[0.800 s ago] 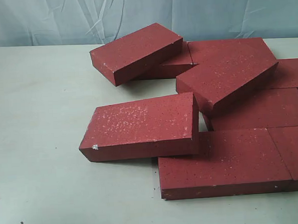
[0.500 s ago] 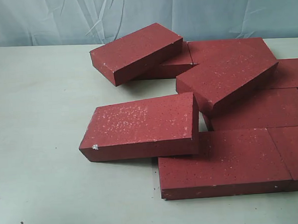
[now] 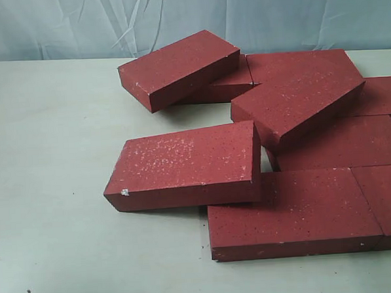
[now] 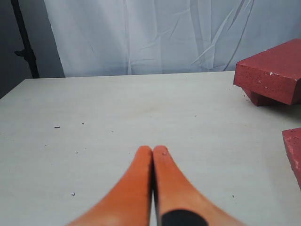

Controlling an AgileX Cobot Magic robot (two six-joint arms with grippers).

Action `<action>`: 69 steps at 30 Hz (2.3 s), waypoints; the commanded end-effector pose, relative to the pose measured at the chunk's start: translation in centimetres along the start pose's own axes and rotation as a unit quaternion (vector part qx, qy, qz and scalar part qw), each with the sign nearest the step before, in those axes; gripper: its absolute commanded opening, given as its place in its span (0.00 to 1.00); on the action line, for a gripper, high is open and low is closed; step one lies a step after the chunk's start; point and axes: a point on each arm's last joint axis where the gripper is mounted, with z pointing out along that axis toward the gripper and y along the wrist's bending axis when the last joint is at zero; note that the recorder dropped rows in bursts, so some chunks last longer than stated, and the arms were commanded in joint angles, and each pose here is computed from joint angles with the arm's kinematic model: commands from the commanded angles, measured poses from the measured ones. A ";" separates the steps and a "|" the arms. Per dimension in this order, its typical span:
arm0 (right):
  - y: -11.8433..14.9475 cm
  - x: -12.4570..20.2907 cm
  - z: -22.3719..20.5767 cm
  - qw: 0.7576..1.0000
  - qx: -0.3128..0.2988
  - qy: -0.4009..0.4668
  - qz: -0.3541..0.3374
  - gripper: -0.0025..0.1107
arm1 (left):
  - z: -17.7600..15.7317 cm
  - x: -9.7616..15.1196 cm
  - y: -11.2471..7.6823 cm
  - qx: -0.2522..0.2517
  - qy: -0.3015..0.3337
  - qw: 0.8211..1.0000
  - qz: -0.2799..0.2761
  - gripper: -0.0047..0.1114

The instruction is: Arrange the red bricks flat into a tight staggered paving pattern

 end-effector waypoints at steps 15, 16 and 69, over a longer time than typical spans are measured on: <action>0.0 -2.0 -0.3 0.993 0.000 -0.116 -0.003 0.02 | 0.0 0.0 0.0 -0.001 -0.007 1.000 -0.002 0.04; 0.0 -2.0 -0.3 0.993 0.000 -0.116 -0.003 0.02 | 0.0 0.0 0.0 -0.001 -0.007 1.000 -0.002 0.04; 0.6 -15.0 9.2 0.981 -0.013 0.189 0.048 0.02 | 0.0 0.0 0.0 -0.001 -0.007 1.000 -0.002 0.04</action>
